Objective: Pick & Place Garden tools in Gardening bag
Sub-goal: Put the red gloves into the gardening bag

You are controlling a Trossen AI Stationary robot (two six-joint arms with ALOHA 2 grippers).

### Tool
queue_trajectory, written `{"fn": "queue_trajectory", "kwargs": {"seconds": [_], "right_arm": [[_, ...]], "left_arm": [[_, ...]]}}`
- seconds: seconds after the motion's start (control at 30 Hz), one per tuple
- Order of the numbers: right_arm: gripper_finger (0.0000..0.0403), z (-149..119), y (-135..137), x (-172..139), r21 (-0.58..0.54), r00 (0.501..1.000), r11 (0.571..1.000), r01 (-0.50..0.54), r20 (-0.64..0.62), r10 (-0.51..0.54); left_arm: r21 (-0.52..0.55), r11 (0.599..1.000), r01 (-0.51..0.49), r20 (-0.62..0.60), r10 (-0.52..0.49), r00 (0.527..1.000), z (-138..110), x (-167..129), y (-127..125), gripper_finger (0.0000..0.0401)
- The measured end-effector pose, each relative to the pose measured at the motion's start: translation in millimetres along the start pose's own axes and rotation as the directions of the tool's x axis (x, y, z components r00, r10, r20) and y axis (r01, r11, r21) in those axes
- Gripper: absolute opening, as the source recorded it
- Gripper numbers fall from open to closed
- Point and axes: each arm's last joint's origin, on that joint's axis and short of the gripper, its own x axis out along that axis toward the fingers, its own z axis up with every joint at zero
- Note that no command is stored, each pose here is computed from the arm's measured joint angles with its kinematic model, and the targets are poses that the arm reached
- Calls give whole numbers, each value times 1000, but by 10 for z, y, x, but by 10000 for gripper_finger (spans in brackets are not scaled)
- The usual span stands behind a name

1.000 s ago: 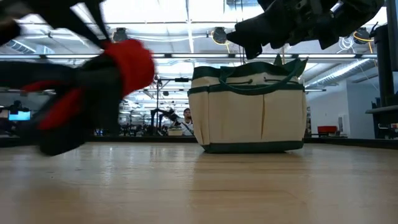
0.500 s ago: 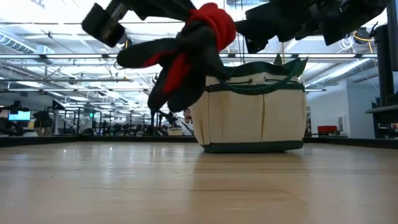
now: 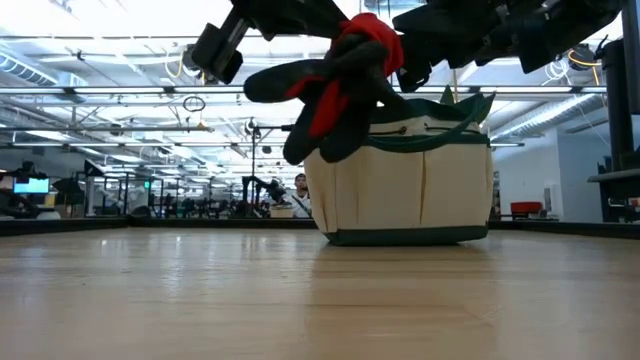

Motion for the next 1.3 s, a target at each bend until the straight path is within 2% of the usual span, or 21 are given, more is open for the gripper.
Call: {"fn": "queue_trajectory", "kwargs": {"seconds": [0.23,0.43,0.6,0.7,0.87,0.93,1.0,1.13,1.3], "right_arm": [[180,1,-1,0,-17,1000,1000,5,1,-5],[163,-8,-17,-1,-16,998,998,55,-7,-55],[136,-21,-17,-2,-29,998,998,53,-20,-54],[115,-22,-19,-1,-57,998,997,56,-21,-57],[53,-22,-19,-1,-99,998,994,55,-21,-57],[23,-22,-18,-1,-99,998,994,54,-21,-56],[12,-22,-18,-1,-99,998,994,54,-21,-56],[21,-23,-19,-1,-91,998,994,57,-21,-59],[12,-25,-19,0,-90,998,994,58,-23,-60]], "left_arm": [[0,1000,-19,-14,19,1000,-68,16,19,8],[-12,1000,-25,-31,25,999,-138,30,25,15],[-22,999,-25,-45,24,999,-209,44,23,5],[-26,999,-24,-52,22,998,-238,49,21,13],[-43,999,-24,-57,22,998,-253,52,21,10],[-76,997,-27,-58,22,998,-253,52,21,5],[-143,989,-30,-60,22,998,-253,52,21,7],[-340,939,-44,-61,25,998,-252,51,24,33],[-610,790,-67,-70,31,997,-256,51,30,59]]}}
